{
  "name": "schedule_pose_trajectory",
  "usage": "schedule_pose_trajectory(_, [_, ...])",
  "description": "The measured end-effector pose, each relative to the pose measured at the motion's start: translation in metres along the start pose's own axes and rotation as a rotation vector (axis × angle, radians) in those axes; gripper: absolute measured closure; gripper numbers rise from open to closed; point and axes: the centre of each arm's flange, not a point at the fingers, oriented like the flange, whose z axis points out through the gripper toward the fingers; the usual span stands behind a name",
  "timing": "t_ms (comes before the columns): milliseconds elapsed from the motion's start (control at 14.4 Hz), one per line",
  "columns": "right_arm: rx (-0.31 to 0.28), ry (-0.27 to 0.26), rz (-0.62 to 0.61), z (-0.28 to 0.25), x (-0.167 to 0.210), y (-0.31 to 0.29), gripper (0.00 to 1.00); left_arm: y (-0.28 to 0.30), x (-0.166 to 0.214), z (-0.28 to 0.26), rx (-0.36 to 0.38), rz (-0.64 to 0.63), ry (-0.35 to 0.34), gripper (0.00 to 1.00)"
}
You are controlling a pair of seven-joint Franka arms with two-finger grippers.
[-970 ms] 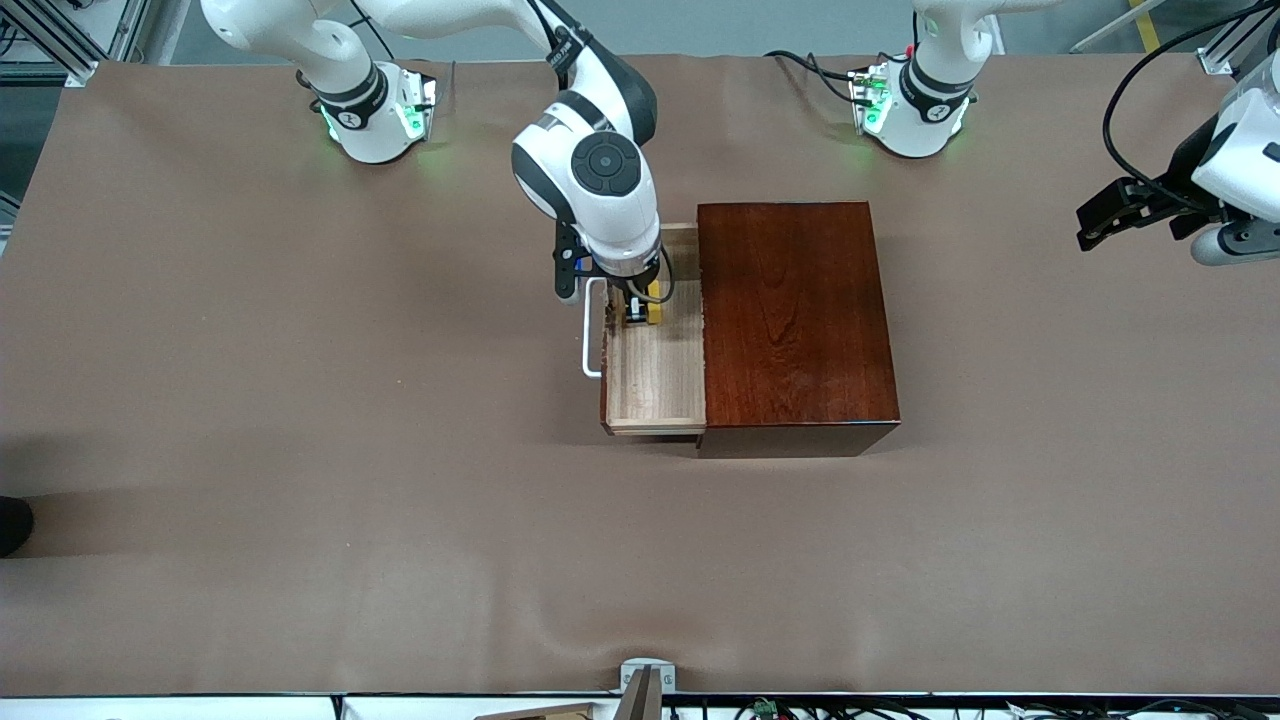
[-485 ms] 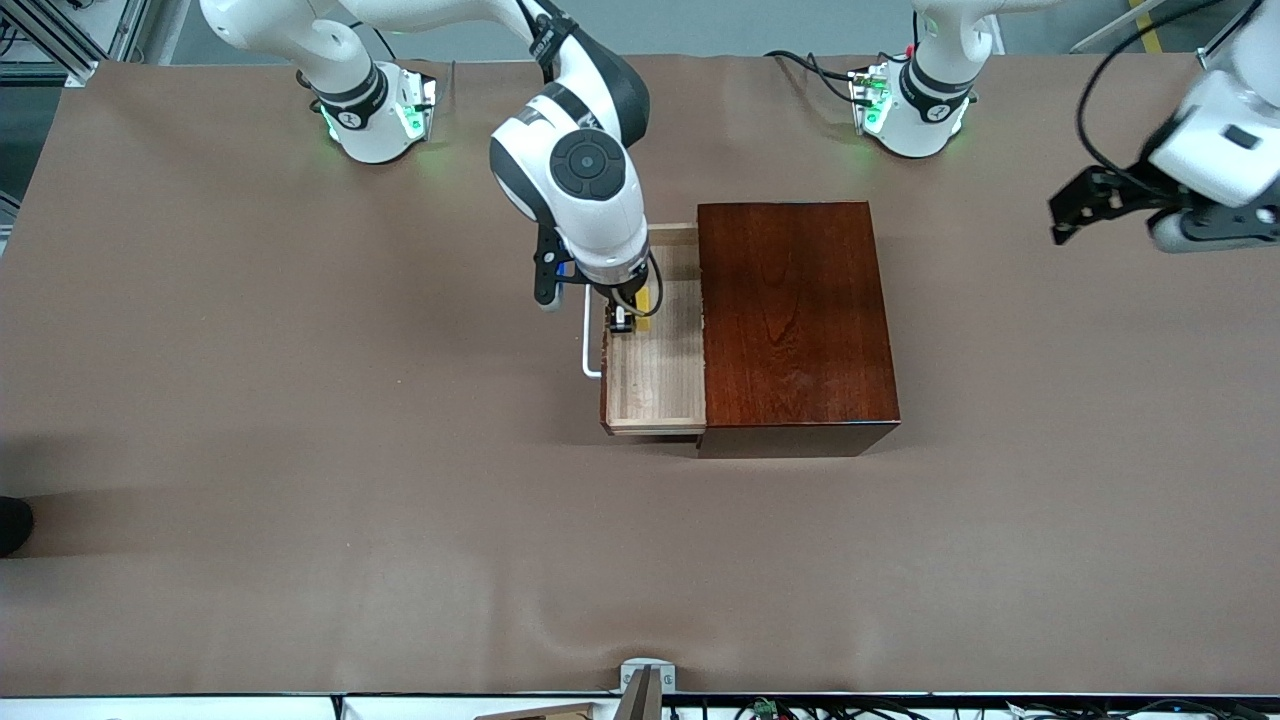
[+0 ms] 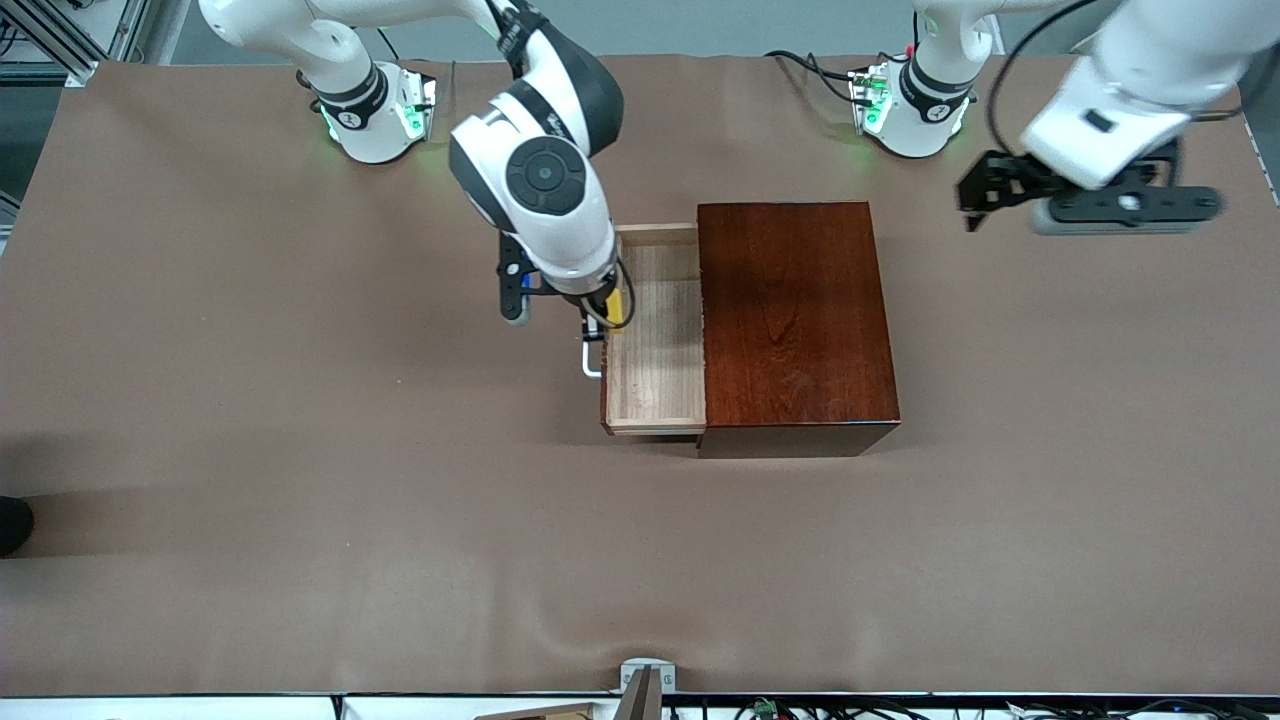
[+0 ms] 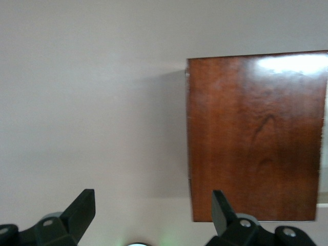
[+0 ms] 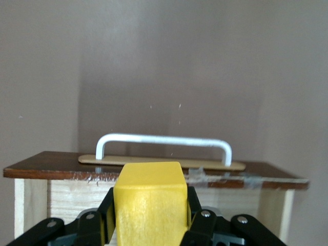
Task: Open drawer, take yellow block, close drawer
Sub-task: 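Lift the cube with the right gripper while the left gripper reaches the drawer, then push the drawer shut with the left gripper while the right gripper carries the cube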
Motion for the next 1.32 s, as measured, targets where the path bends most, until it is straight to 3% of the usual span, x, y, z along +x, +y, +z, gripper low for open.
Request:
schedule_pose_trajectory(277, [-0.017, 0.006, -0.118, -0.017, 0.024, -0.005, 0.44, 0.074, -0.009, 0.020, -0.012, -0.067, -0.030, 0.00])
schedule_pose_trajectory(693, [-0.059, 0.015, -0.282, -0.001, 0.069, -0.023, 0.44, 0.203, -0.020, 0.063, -0.090, -0.173, -0.066, 0.00])
schedule_pose_trajectory(970, [-0.100, 0.012, -0.427, 0.014, 0.109, -0.036, 0.44, 0.266, -0.035, 0.097, -0.048, -0.235, -0.052, 0.00])
schedule_pose_trajectory(1316, [-0.138, -0.010, -0.622, 0.028, 0.172, -0.052, 0.44, 0.341, -0.033, 0.137, -0.126, -0.408, 0.001, 0.00])
